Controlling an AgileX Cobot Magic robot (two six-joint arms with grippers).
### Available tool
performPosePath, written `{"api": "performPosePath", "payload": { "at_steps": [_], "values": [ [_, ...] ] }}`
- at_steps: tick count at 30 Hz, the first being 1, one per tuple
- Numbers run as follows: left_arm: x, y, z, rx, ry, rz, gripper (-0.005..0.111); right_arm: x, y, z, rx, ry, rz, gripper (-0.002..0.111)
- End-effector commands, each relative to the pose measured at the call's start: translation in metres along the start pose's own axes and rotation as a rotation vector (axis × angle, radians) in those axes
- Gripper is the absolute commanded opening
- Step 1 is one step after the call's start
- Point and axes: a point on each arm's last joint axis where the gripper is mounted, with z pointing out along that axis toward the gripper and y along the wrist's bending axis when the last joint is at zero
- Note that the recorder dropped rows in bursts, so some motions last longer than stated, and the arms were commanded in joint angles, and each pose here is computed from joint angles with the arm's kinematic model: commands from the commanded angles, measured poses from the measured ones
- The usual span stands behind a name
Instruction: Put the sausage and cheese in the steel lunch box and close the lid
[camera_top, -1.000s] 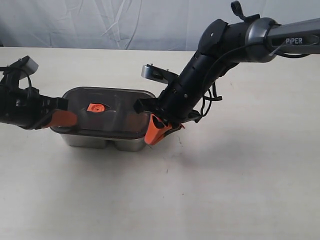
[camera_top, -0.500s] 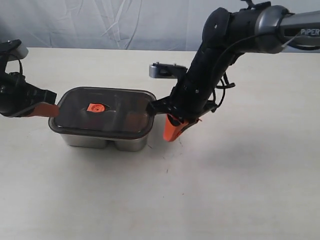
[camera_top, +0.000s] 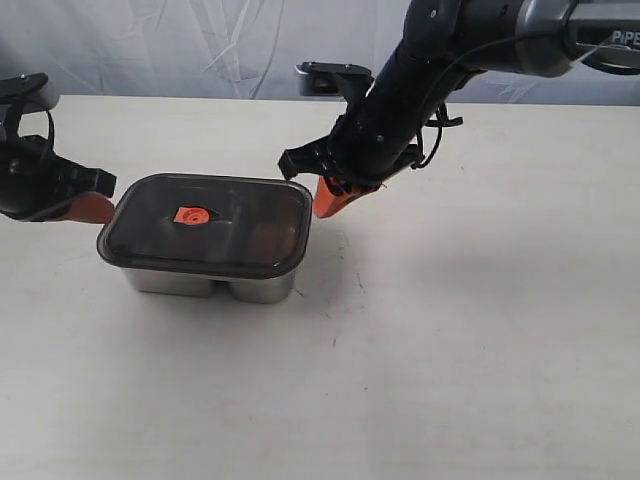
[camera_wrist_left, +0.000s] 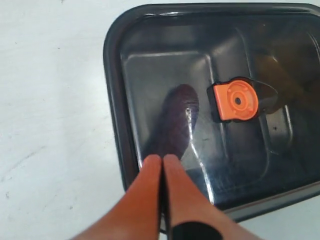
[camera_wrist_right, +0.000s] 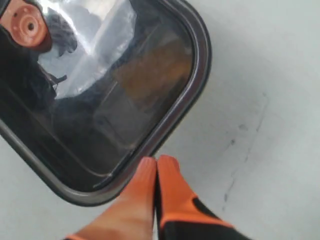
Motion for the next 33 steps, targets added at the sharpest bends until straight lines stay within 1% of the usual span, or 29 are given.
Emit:
{"api": "performPosePath", "payload": {
  "at_steps": [1,9,12,16,19,22,24,27,30,33],
  "values": [
    [-0.002,0.006,0.014,0.005,0.034,-0.021,0.0,-0.01,-0.001,0.003,-0.011,-0.017,0.003,-0.001],
    [-0.001,0.013,0.03,0.014,0.077,-0.046,0.0,-0.01,-0.002,0.022,-0.033,0.027,0.019,-0.001],
    [-0.004,0.014,0.03,0.014,0.071,-0.043,0.0,-0.006,0.004,0.047,-0.037,0.076,0.006,-0.001],
    [-0.005,0.013,0.03,0.019,0.074,-0.04,0.0,-0.011,0.011,0.054,-0.02,0.013,-0.017,-0.001],
    [-0.012,0.009,0.022,0.027,0.05,-0.023,0.0,-0.022,0.015,0.039,-0.001,-0.022,-0.054,-0.001],
    [-0.026,0.002,0.004,0.013,-0.017,0.025,0.0,-0.038,0.021,0.002,0.097,-0.154,-0.102,-0.001],
    [-0.031,-0.002,-0.006,0.008,-0.048,0.048,0.0,-0.035,0.023,-0.019,0.158,-0.126,-0.119,-0.001],
    [-0.032,-0.007,-0.014,0.02,-0.055,0.063,0.0,-0.027,0.022,-0.024,0.189,-0.04,-0.115,-0.001],
    [-0.027,-0.011,-0.014,0.066,-0.007,0.065,0.0,-0.018,0.024,-0.024,0.162,0.057,-0.096,-0.001],
    [-0.024,-0.014,-0.014,0.097,0.026,0.066,0.0,-0.015,0.029,-0.023,0.111,0.083,-0.105,-0.001]
  ]
}}
